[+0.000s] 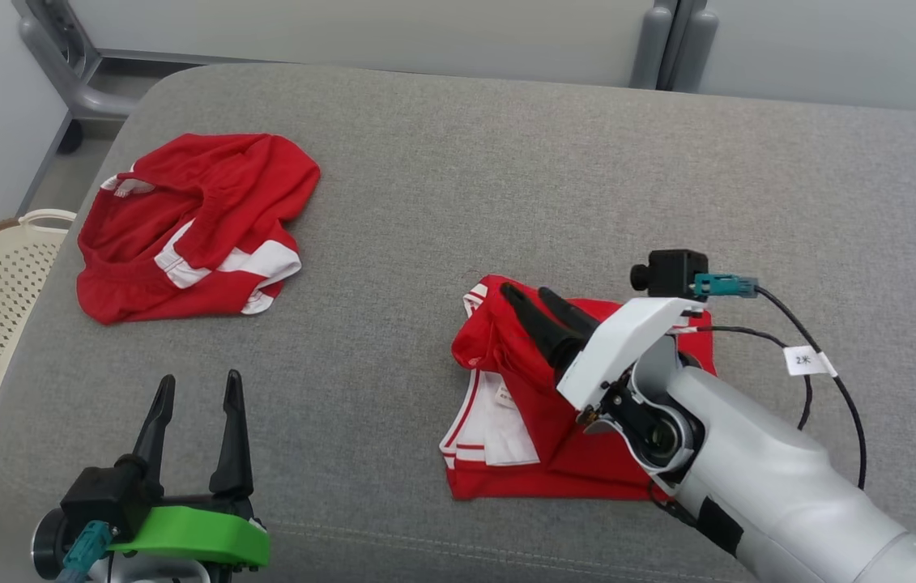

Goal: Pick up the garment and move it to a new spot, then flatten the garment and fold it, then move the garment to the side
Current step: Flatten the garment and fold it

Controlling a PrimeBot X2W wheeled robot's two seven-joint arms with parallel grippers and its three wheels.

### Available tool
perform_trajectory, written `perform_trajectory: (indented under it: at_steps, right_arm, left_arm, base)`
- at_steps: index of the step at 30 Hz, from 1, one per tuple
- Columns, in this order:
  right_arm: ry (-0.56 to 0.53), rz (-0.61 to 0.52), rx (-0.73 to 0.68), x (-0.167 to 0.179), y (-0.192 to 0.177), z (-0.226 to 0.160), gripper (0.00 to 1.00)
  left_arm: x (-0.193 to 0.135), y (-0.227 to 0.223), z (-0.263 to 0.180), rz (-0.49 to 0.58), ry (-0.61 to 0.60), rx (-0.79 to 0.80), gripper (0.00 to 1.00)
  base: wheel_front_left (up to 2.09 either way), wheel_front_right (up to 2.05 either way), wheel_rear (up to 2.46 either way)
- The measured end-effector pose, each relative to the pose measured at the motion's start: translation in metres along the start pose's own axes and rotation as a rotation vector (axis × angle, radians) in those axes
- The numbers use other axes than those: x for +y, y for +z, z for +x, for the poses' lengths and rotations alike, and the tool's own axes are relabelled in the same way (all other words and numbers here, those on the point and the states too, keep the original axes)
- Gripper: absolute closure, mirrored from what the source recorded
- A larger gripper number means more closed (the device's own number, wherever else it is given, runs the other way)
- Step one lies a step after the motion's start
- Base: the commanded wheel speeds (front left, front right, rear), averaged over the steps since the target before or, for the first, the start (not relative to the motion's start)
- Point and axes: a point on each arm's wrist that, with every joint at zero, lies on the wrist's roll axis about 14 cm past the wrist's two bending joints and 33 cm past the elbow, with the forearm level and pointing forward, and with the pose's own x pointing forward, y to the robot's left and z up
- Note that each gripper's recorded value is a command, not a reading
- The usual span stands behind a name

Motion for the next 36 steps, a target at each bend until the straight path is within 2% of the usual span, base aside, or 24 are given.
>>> perform_trajectory:
  at_steps: [2,4,12,16,20,21,22,23,24,36]
  right_arm:
    - [0.010,-0.021,-0.042,0.000,0.012,-0.005,0.00]
    - [0.010,-0.088,-0.084,-0.005,0.024,-0.013,0.00]
    - [-0.065,-0.295,-0.181,-0.041,0.056,-0.044,0.00]
    - [-0.117,-0.405,-0.167,-0.061,0.058,-0.056,0.00]
    - [-0.156,-0.440,-0.160,-0.072,0.052,-0.064,0.00]
    - [-0.166,-0.456,-0.152,-0.075,0.050,-0.065,0.20]
    - [-0.175,-0.465,-0.145,-0.078,0.047,-0.067,0.59]
    - [-0.181,-0.465,-0.141,-0.080,0.044,-0.068,0.84]
    - [-0.183,-0.464,-0.137,-0.080,0.040,-0.069,1.00]
    - [-0.103,-0.525,-0.036,-0.062,-0.009,-0.058,1.00]
  left_arm:
    - [-0.001,0.001,0.001,0.000,-0.004,-0.002,0.00]
    - [-0.003,0.002,0.001,-0.001,-0.009,-0.006,0.00]
    - [-0.007,0.004,0.003,0.000,-0.022,-0.015,0.00]
    - [-0.007,0.004,0.001,-0.001,-0.024,-0.015,0.00]
    - [-0.008,0.005,0.001,0.000,-0.027,-0.018,0.00]
    - [-0.008,0.005,0.001,0.000,-0.027,-0.018,0.00]
    - [-0.008,0.005,0.001,0.000,-0.027,-0.019,0.00]
    - [-0.008,0.005,0.001,-0.001,-0.028,-0.019,0.00]
    - [-0.008,0.006,0.001,-0.001,-0.028,-0.020,0.00]
    - [-0.006,0.004,0.000,0.001,-0.021,-0.014,0.00]
  base:
    - [0.00,0.00,0.00]
    - [0.00,0.00,0.00]
    - [0.00,0.00,0.00]
    - [0.00,0.00,0.00]
    - [0.00,0.00,0.00]
    - [0.00,0.00,0.00]
    - [0.00,0.00,0.00]
    - [0.00,0.00,0.00]
    - [0.00,0.00,0.00]
    - [0.00,0.00,0.00]
